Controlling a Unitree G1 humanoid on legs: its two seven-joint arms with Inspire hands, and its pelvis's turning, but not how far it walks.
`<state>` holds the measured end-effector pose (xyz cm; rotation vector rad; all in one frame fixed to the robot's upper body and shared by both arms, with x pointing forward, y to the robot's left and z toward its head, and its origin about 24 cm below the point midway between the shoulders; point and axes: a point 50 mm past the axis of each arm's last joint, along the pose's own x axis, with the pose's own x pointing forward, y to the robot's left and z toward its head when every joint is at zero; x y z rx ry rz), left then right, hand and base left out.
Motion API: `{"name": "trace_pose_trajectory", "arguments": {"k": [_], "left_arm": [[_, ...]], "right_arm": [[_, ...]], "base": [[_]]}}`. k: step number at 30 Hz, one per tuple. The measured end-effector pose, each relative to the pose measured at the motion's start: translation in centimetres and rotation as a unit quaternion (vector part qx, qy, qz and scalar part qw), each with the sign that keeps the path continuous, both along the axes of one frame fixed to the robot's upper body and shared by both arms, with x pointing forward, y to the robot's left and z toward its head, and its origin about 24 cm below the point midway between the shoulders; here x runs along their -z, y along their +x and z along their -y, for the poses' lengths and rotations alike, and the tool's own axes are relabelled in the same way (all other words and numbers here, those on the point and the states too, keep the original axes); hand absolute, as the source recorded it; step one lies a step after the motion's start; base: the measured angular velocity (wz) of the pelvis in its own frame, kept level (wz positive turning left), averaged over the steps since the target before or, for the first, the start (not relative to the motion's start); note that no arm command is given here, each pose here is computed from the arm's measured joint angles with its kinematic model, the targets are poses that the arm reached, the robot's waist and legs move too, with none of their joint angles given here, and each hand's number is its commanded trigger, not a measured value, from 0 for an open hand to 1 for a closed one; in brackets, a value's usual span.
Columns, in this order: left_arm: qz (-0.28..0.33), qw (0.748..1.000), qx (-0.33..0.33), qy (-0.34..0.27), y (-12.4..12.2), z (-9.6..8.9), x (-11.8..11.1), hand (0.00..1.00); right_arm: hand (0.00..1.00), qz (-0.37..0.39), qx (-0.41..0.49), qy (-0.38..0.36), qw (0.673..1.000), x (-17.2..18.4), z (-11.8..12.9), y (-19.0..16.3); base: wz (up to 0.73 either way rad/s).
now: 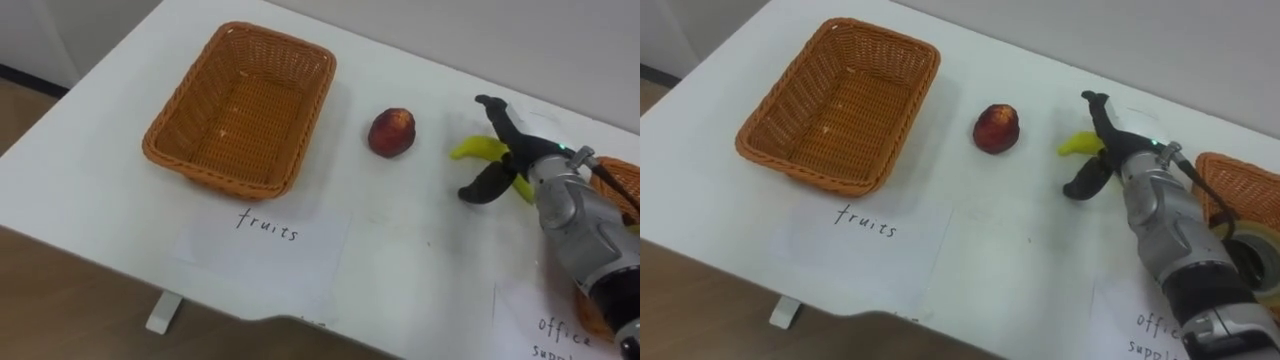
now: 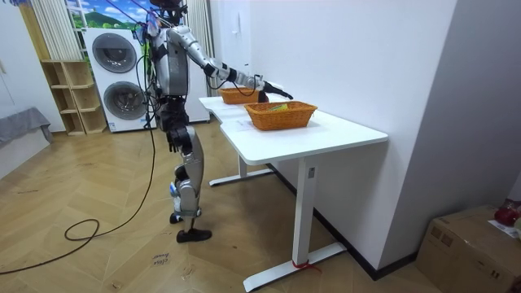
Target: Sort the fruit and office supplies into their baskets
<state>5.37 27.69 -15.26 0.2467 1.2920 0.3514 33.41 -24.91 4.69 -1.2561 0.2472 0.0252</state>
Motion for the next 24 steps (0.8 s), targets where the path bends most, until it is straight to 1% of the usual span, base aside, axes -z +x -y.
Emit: {"name": "trace_pose_trajectory", "arguments": {"k": [12, 15, 24], "left_arm": [[-0.005, 1.000, -0.009, -0.002, -0.1, 0.0, 0.1, 0.00], [-0.015, 1.000, 0.002, 0.002, -0.3, 0.0, 0.1, 0.00], [-0.035, 0.999, 0.005, 0.004, -0.6, 0.0, 0.1, 0.00]], "right_arm": [[0.00, -0.041, 0.011, 0.018, 0.999, 0.0, 0.8, 0.3], [0.00, -0.060, 0.012, 0.022, 0.998, 0.2, 0.9, 0.4], [0.00, -0.128, 0.036, 0.084, 0.988, 1.6, 1.7, -0.1]], "base": [[-0.01], [0.00], [0.00]]}}
